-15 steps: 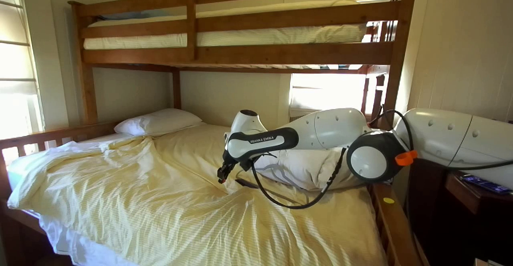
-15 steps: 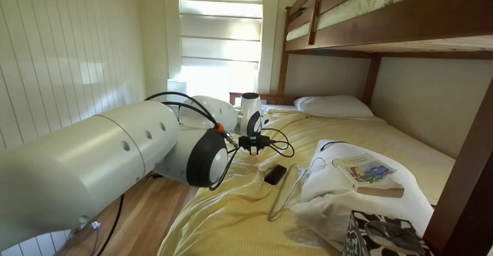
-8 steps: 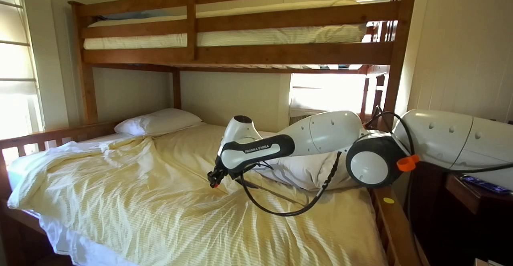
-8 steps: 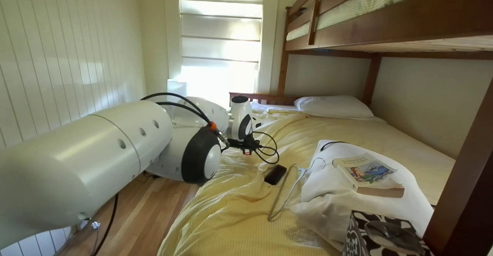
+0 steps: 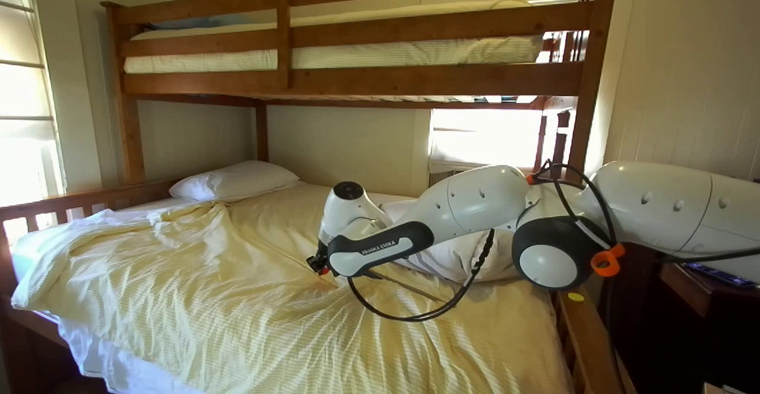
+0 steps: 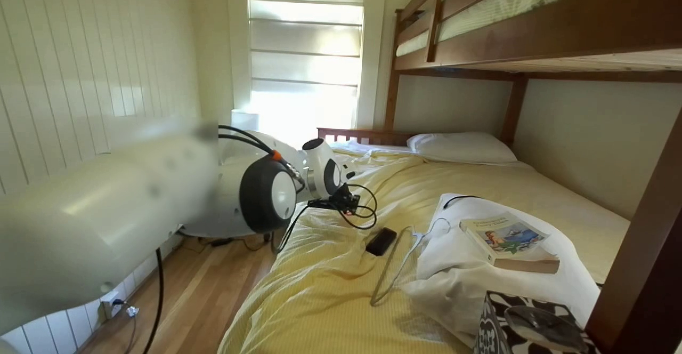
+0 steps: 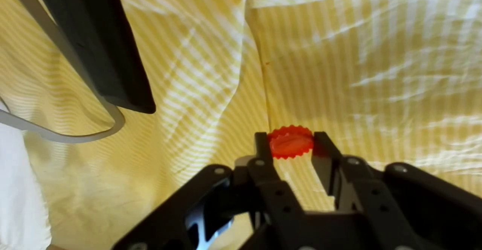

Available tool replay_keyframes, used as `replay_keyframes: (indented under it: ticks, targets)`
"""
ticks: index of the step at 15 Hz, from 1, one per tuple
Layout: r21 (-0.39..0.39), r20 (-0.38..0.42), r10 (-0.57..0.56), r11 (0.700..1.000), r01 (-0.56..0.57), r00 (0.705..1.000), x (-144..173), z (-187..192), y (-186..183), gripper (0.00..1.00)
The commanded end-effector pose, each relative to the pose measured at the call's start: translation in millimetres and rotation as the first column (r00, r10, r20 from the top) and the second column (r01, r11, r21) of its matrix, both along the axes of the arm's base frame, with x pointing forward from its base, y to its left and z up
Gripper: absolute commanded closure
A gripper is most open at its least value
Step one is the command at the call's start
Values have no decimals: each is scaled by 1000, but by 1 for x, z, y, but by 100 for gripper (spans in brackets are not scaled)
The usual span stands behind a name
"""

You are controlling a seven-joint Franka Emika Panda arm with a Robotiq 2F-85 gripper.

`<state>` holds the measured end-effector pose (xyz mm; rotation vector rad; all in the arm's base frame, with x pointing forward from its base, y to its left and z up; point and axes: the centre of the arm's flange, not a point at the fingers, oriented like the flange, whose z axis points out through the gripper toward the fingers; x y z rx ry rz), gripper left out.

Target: Pick up the red token and place it on the bed frame next to the yellow token

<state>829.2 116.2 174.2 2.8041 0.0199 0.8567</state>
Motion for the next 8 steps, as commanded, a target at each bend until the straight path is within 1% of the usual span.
replay_keyframes:
  ticks: [1,3,4,5,6,8]
  targets:
    - [-51,34,26,998,-24,999,-73,15,-13,92]
    - [-41,95,59,998,-55,994,-75,13,-19,92]
    - [-26,128,50,999,-47,990,-76,11,-23,92]
    - [-19,104,50,999,-49,993,-6,-2,-11,92]
    - [-18,108,51,999,-50,993,-7,-5,-14,67]
    - [-15,105,49,999,-48,993,-7,-6,-14,67]
